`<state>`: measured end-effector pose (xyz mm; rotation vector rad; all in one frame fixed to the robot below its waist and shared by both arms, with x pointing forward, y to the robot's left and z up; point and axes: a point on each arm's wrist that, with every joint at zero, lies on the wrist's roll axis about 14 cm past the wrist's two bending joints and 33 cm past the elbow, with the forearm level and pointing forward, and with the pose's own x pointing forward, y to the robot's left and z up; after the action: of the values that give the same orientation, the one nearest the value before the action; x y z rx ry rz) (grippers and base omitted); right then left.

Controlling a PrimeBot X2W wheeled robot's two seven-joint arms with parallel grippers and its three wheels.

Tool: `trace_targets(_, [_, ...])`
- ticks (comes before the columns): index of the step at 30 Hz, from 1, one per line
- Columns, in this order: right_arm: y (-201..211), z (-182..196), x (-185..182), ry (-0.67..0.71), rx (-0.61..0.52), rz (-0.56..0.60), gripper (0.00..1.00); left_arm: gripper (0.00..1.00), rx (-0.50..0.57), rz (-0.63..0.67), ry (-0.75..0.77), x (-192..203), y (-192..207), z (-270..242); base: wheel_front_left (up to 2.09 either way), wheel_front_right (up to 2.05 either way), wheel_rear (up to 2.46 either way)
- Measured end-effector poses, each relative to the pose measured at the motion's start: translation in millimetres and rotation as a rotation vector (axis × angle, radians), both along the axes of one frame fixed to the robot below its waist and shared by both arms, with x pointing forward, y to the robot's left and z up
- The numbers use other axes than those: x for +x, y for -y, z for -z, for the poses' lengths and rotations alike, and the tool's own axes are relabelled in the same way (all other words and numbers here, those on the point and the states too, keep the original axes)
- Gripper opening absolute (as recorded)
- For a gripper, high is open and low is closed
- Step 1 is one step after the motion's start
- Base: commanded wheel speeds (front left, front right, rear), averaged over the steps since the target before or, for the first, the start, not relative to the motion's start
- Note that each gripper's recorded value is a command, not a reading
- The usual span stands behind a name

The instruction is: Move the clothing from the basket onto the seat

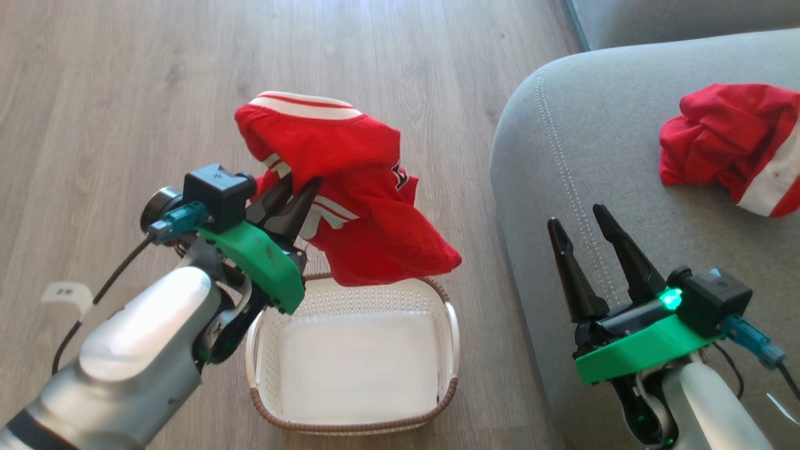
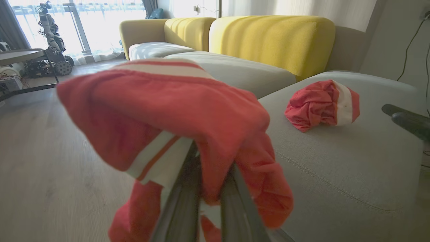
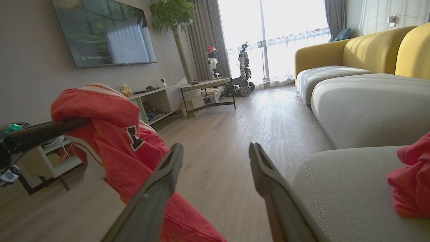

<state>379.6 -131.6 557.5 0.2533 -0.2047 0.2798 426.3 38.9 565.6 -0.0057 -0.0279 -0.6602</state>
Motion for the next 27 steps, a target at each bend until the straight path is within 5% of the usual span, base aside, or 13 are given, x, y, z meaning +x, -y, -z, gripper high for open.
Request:
trace_targets(12, [-24, 9, -10, -0.030, 0.008, -0.073, 1.00, 0.00, -0.020, 0.012, 0.045, -9, 2, -25, 0.00, 0.00, 0.00])
trace_targets(27, [-107, -6, -11, 0.018, -0.069, -0.352, 1.00, 0.00, -0.019, 0.010, 0.052, -8, -1, -31, 0.00, 0.00, 0.00])
